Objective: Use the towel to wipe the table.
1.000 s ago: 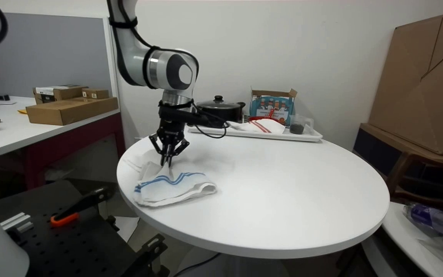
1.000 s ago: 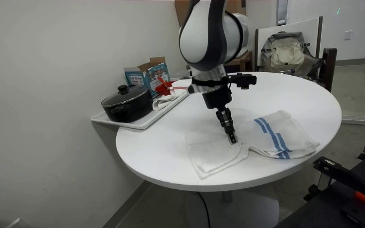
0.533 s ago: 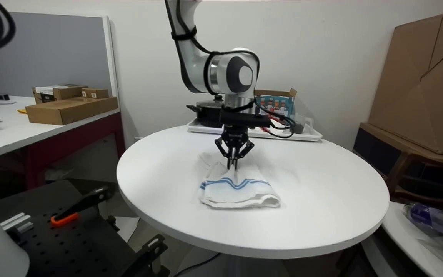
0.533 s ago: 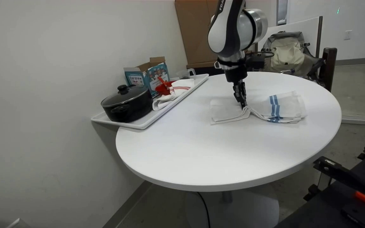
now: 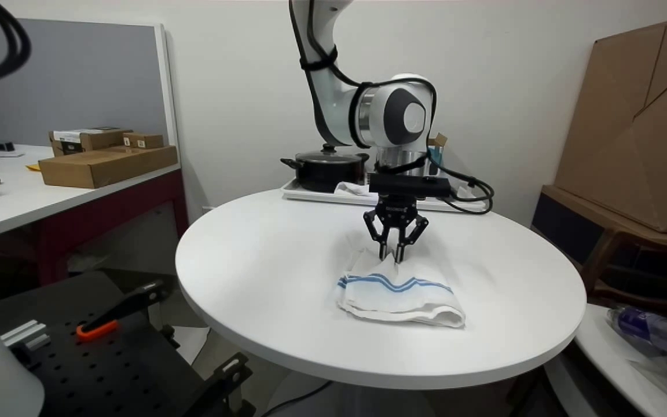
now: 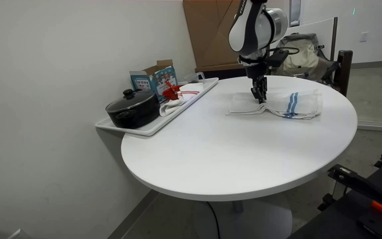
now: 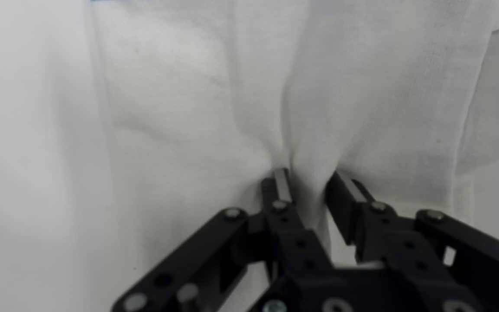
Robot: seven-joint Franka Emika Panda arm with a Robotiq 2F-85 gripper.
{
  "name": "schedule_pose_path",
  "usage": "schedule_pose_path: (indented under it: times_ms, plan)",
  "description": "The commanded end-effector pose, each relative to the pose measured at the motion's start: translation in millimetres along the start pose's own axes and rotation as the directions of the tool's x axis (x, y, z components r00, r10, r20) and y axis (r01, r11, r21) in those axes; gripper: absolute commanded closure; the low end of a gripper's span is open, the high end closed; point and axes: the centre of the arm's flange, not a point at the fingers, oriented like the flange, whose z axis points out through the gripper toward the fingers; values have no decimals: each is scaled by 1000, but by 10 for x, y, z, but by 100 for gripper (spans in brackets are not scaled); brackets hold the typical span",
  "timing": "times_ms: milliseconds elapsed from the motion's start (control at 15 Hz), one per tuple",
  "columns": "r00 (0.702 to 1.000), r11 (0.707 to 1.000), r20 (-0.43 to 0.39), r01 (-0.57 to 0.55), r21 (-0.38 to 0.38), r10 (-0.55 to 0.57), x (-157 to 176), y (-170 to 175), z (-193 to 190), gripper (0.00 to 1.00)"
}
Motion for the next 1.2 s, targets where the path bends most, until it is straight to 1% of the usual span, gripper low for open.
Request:
schedule_pose_path:
  times_ms: [0, 133, 333, 400, 600, 733, 867, 1000, 1067, 1133]
  plan:
    - [986, 988, 66, -156, 8, 155, 48, 15, -33, 38]
    - [961, 967, 112, -255, 11, 253, -35, -52, -182, 26]
    - [914, 927, 164, -376, 2, 370, -168, -161, -578, 3]
    - [902, 914, 159, -406, -10, 402, -208, -192, -759, 0]
    - [872, 882, 129, -468, -55, 472, -325, -343, -1341, 0]
    - [843, 852, 129, -509, -121, 522, -416, -561, -1622, 0]
    - [836, 841, 128, -508, -184, 533, -538, -832, -1794, 0]
    - [843, 834, 87, -503, -227, 532, -643, -1068, -1934, 0]
    - [849, 850, 108, -495, -180, 517, -389, -765, -1786, 0]
    - [849, 847, 98, -495, -196, 519, -429, -882, -1845, 0]
